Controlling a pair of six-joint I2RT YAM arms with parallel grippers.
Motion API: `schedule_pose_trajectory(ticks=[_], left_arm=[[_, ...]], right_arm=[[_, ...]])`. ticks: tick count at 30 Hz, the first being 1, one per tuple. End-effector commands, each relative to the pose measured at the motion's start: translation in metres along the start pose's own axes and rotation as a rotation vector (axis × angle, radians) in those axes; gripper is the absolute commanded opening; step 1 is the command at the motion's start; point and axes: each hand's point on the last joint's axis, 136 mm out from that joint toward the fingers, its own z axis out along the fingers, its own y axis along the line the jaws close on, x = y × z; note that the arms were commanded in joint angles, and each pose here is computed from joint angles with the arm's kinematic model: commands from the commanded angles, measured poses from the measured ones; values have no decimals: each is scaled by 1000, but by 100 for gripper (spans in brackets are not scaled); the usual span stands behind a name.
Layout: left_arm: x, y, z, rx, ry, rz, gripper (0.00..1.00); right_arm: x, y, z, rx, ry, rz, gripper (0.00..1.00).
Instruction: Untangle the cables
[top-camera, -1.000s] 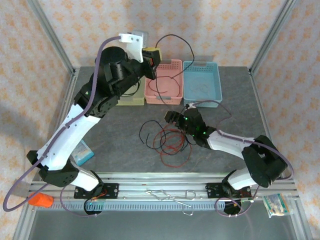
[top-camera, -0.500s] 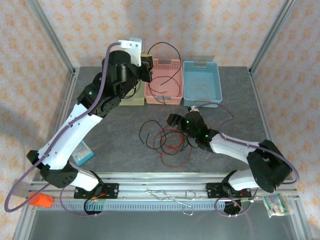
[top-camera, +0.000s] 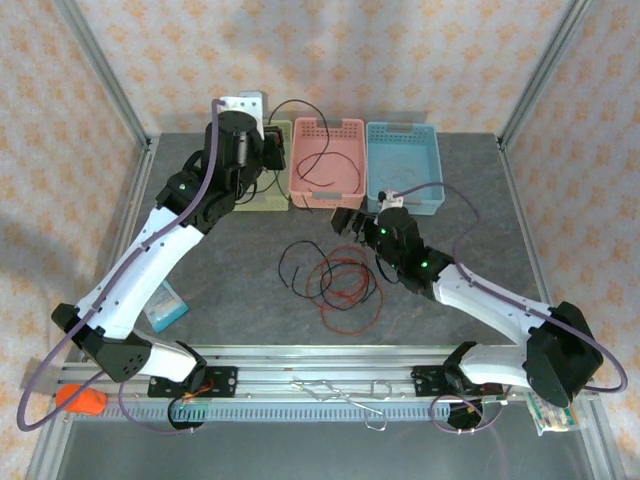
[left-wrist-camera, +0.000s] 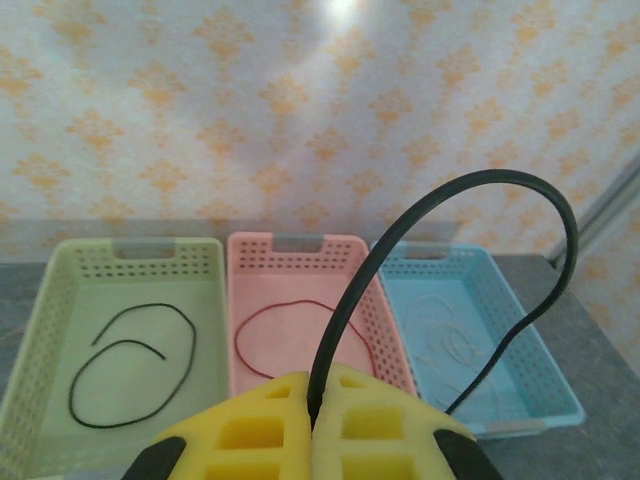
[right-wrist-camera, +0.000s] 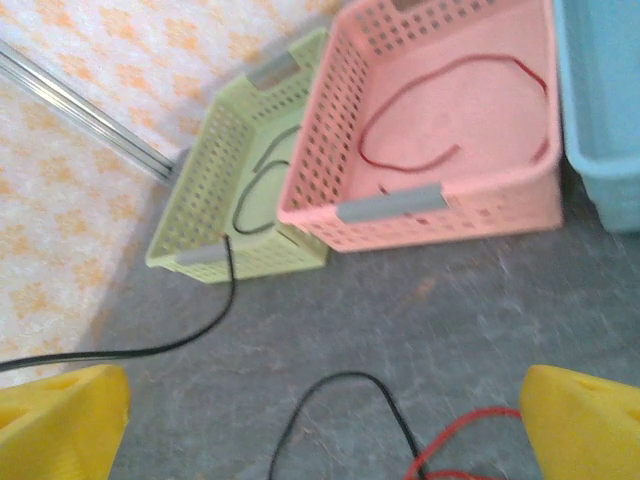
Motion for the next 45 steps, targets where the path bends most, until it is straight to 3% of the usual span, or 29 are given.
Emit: schedule_pose_trajectory(ticks=[1,17,26,39,45], left_arm=[[-31,15,-10,-29,-81,-19,0],[-78,55,41,-118,-157,-6,0],[-86,88,87,-197,-174,-8,0],[-67,137,158,-141,-142,-174,0],[-23,167,199,-222,-72,-214,0]], right_arm=[[-32,27,-2,-38,-70,-72,100],[-76,77,54,-58,-98,-86,99],[-94,96,99,-64,-88,-65,98],[-105,112,159,-74,-23,-92,98],[-108,110,168,-45,-21,-105,98]])
